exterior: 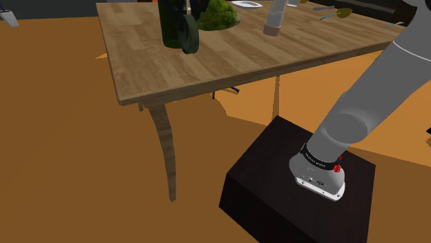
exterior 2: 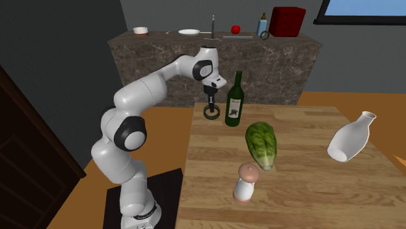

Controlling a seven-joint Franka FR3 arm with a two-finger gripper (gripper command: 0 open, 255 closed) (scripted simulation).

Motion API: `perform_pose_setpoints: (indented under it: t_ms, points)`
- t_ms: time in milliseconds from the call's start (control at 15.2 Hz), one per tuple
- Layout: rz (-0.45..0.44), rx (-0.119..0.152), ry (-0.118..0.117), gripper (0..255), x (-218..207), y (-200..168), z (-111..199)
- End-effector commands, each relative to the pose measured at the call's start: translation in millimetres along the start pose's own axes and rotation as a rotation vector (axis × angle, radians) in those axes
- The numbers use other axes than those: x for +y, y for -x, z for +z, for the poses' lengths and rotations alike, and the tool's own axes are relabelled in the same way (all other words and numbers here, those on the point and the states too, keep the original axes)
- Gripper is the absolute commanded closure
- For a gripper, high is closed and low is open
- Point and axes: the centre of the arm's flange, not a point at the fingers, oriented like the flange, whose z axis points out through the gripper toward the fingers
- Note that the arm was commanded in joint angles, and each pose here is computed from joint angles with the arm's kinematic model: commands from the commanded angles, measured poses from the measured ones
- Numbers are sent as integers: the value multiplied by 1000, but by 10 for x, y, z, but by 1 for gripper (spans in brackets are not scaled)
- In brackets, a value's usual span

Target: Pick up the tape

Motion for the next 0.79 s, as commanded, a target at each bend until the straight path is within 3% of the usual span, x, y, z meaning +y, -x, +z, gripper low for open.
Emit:
perform_pose_setpoints:
  t_ms: [0,726]
  points:
    - [0,0,0,255,5,-8,-108]
    - [0,0,0,255,17,-48,-589]
